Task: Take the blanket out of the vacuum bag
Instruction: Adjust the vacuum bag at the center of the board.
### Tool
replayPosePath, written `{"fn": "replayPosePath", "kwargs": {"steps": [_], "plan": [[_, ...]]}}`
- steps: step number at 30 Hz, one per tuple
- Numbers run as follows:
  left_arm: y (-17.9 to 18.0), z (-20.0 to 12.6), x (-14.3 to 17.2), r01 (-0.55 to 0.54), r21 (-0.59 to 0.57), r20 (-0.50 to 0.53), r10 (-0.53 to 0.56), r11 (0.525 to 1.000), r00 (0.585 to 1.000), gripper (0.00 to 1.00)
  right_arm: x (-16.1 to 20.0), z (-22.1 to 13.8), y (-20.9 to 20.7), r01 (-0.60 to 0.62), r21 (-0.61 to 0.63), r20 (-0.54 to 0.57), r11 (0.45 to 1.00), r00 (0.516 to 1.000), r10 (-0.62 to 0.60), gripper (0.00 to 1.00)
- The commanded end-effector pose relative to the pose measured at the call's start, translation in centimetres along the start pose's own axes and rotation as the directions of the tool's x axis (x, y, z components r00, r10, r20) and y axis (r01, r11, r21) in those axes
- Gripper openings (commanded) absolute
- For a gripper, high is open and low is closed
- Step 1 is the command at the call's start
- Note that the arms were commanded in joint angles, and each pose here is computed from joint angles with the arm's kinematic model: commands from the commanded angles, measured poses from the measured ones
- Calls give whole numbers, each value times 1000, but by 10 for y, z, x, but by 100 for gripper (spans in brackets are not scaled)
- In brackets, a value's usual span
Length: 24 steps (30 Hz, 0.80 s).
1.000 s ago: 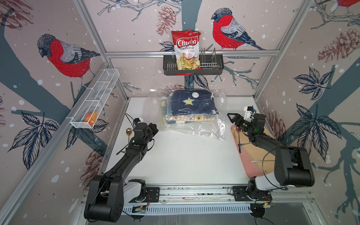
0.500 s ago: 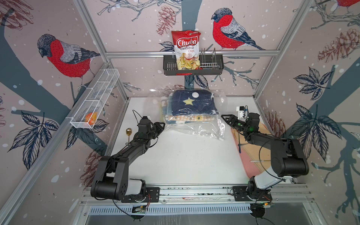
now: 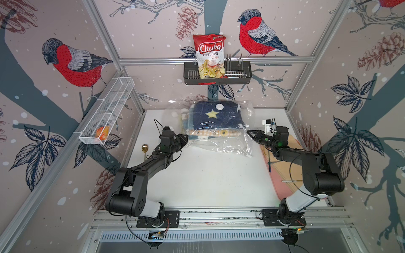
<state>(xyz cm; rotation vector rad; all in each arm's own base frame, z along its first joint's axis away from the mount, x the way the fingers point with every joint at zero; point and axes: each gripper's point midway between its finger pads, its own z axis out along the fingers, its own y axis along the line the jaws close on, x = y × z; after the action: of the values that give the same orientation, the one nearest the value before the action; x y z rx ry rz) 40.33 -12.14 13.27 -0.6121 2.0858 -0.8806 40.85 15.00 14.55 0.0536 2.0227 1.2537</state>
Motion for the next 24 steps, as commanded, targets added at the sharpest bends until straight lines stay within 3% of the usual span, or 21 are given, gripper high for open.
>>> {"fn": "replayPosePath", "kwargs": {"steps": [1, 2, 3, 13, 19, 24], "plan": [[19, 2, -8, -55, -119, 65, 63, 991, 996, 12, 3, 6, 7, 22, -25, -18, 999, 1000, -22, 22], [19, 3, -7, -53, -110, 62, 60, 992, 996, 3, 5, 9, 8, 24, -22, -24, 999, 999, -24, 21], [17, 5, -5, -56, -93, 57, 62, 994, 996, 0, 9, 11, 8, 23, -20, -33, 1000, 999, -24, 19], [40, 35, 0, -38, -112, 62, 45, 993, 997, 0, 61, 20, 21, 42, 40, -102, 998, 994, -37, 0], [48, 61, -8, -11, -113, 70, 19, 993, 997, 0, 85, 14, 45, 60, 51, -101, 997, 993, -55, 0], [52, 77, -23, 27, -90, 88, -19, 996, 996, 0, 114, 30, 84, 85, 9, -130, 996, 988, -83, 0]]}}
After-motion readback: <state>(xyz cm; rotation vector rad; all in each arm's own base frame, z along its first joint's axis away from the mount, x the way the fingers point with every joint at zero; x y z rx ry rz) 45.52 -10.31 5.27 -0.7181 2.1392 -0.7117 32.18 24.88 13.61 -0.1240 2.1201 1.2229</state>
